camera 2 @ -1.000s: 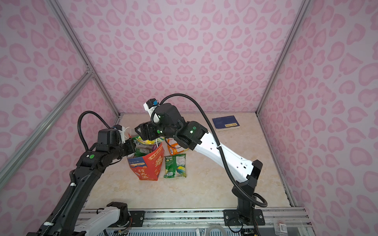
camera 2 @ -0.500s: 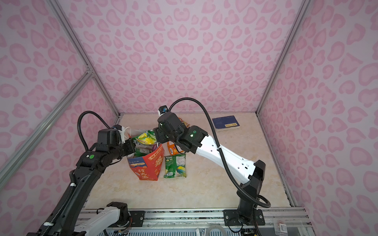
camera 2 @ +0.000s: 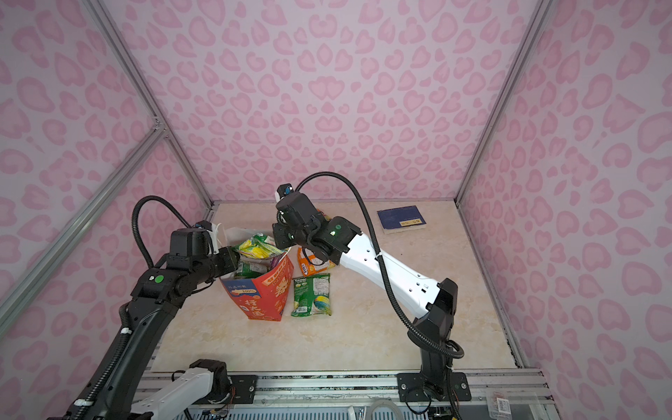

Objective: Place the snacks into the paper bag
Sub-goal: 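Lower the green packet into the bag and open the right gripper, then grasp the bag rim with the right gripper while the left gripper lifts the handle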

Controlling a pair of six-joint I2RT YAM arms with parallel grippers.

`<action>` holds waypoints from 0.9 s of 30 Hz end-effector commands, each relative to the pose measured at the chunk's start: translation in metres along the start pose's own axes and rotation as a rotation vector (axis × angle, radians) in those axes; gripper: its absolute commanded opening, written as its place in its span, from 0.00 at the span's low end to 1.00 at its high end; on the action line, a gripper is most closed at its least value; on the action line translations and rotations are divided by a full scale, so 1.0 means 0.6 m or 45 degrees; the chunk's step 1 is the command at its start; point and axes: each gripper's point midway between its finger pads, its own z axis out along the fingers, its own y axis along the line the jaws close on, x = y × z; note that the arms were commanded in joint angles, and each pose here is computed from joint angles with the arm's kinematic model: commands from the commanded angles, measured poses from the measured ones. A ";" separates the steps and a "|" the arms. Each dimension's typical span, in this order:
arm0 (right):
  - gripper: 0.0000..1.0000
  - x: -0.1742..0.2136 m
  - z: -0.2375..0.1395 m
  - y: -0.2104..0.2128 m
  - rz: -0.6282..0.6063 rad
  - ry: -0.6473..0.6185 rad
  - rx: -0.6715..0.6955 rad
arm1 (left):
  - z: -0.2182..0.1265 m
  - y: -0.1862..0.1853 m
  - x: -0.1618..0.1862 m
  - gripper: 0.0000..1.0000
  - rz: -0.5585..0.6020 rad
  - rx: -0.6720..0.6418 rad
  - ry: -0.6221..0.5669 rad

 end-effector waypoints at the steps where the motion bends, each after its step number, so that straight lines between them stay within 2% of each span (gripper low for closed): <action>1: 0.00 -0.045 -0.026 0.015 -0.022 -0.104 -0.047 | -0.020 0.023 -0.005 0.35 -0.035 -0.112 -0.007; 4: 0.00 -0.046 -0.030 0.013 -0.030 -0.102 -0.054 | -0.050 0.041 -0.019 0.45 -0.062 -0.198 -0.065; 7: 0.00 -0.037 -0.024 0.009 -0.024 -0.080 -0.070 | -0.069 0.032 -0.022 0.54 -0.055 -0.158 -0.082; 14: 0.00 -0.028 -0.022 0.004 -0.009 -0.064 -0.102 | -0.071 0.019 -0.030 0.53 -0.038 -0.128 -0.061; 18: 0.00 -0.026 -0.025 0.001 0.000 -0.061 -0.112 | -0.086 0.035 -0.046 0.55 -0.034 -0.217 -0.092; 20: 0.00 -0.022 -0.024 -0.001 0.001 -0.054 -0.113 | -0.103 0.042 -0.062 0.62 -0.034 -0.257 -0.152; 23: 0.00 -0.017 -0.022 -0.006 0.010 -0.047 -0.120 | -0.105 0.049 -0.077 0.88 -0.018 -0.293 -0.209; 25: 0.00 -0.012 -0.019 -0.008 0.019 -0.041 -0.127 | -0.090 0.054 -0.078 0.91 -0.021 -0.329 -0.182; 27: 0.00 -0.009 -0.019 -0.011 0.025 -0.038 -0.126 | -0.067 0.055 -0.075 0.87 -0.037 -0.347 -0.131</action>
